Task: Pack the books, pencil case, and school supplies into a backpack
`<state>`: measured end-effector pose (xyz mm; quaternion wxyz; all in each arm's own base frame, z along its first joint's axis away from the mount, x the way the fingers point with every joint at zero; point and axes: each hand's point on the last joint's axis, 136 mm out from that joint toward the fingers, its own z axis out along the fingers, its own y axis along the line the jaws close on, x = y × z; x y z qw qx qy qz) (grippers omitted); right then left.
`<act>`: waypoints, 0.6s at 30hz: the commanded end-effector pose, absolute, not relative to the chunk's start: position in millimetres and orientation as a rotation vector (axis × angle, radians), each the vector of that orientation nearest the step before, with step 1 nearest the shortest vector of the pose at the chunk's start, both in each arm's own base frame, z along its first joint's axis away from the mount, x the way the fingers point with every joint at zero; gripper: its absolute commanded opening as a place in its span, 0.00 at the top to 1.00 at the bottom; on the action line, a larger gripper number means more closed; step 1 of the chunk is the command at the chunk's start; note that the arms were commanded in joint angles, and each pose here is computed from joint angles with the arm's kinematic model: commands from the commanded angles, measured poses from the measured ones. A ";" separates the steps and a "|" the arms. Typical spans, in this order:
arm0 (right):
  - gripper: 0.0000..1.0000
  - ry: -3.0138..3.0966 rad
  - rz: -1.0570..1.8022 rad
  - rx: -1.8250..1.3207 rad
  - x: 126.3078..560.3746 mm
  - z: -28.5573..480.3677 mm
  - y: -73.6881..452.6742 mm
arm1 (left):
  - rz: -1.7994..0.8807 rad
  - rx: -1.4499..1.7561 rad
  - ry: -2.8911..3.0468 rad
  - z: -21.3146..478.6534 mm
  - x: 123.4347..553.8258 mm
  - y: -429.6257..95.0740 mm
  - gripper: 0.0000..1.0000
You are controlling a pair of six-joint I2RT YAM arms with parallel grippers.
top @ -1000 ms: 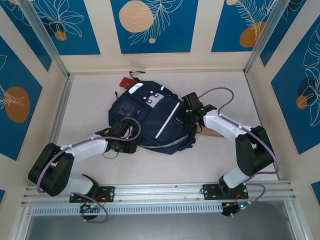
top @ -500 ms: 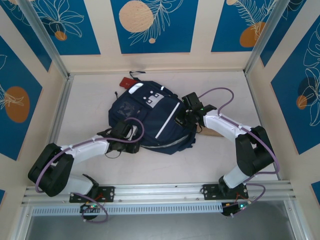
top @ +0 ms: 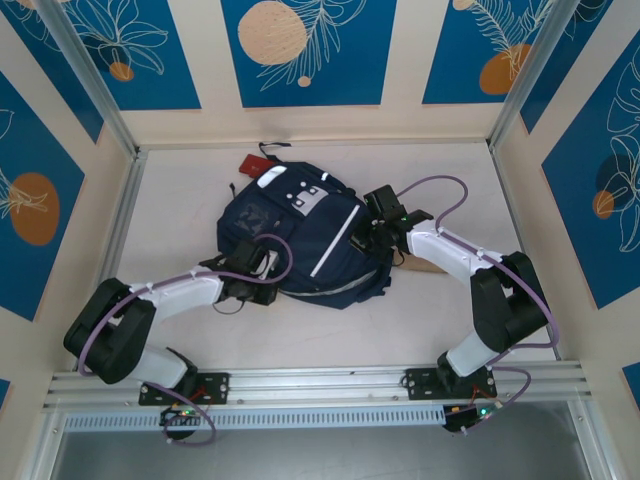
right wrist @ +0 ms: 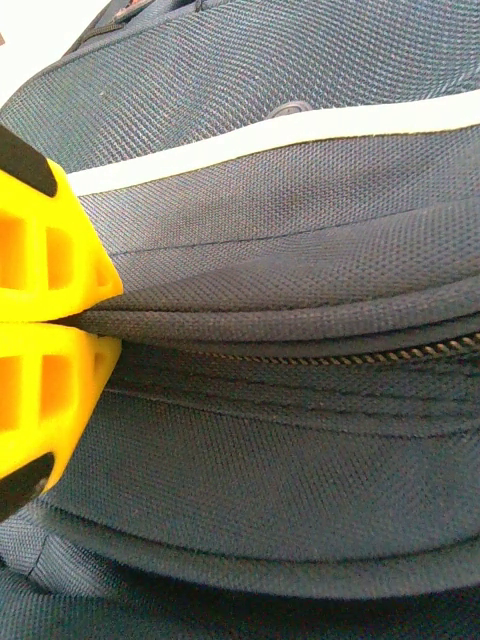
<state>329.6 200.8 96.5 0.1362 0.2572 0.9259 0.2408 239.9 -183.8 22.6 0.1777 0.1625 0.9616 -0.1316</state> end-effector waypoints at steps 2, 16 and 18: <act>0.95 2.678 0.707 0.753 329.4 94.4 203.3 | -0.402 0.470 2.691 31.6 237.1 -188.4 0.91; 0.46 2.879 0.885 0.538 258.9 99.5 247.0 | -0.426 0.470 2.689 40.9 224.4 -193.3 1.00; 0.46 2.896 0.865 0.546 248.3 95.9 255.8 | -0.424 0.457 2.691 42.5 223.5 -192.7 1.00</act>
